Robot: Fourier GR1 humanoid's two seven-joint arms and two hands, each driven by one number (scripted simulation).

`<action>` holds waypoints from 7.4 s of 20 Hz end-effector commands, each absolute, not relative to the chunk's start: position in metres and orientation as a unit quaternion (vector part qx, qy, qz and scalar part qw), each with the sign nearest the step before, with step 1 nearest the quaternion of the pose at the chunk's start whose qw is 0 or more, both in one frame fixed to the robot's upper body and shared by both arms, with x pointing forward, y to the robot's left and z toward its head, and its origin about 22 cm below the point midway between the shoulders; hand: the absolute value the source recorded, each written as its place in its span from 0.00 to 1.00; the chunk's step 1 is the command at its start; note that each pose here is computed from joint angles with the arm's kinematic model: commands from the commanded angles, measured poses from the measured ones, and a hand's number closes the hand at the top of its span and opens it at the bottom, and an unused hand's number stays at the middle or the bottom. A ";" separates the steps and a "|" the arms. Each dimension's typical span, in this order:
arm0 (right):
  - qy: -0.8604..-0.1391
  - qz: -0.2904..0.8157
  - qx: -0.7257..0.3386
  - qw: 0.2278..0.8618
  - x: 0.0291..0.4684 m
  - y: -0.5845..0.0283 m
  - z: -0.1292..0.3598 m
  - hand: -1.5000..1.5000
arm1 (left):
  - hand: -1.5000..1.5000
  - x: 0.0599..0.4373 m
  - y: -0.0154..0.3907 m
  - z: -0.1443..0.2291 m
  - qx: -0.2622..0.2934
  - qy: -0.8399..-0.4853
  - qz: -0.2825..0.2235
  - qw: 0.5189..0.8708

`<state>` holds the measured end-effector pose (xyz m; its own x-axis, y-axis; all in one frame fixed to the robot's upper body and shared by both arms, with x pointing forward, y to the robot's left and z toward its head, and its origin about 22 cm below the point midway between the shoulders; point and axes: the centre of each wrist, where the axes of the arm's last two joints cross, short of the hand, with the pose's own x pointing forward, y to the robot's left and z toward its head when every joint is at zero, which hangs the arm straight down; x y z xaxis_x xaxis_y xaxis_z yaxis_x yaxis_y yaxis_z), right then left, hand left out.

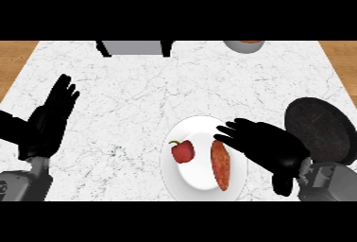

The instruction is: Pick the sweet potato from the plate and place it in the pan

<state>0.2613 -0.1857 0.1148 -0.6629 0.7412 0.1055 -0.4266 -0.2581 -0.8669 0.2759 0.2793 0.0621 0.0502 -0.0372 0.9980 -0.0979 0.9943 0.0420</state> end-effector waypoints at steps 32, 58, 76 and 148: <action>-0.445 0.783 -0.179 0.397 0.281 -0.127 0.016 0.00 | 0.50 0.265 0.272 0.038 0.046 -0.688 0.017 0.724; -0.473 0.702 -0.185 0.500 0.289 -0.115 -0.018 1.00 | 0.50 0.290 0.274 0.072 0.052 -0.687 0.029 0.724; -0.513 0.359 -0.606 0.491 0.260 -0.094 0.138 1.00 | 0.50 0.276 0.284 0.061 0.054 -0.685 0.026 0.726; -0.707 -0.092 -0.296 0.636 0.115 -0.567 -0.004 0.00 | 0.50 0.267 0.285 0.066 0.048 -0.687 0.032 0.725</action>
<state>0.1635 -0.5474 -0.0100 0.0625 0.3457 0.9363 0.5782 0.7521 -0.3163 0.2686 0.2826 0.0607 0.0572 -0.0310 0.9979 -0.1131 0.9929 0.0373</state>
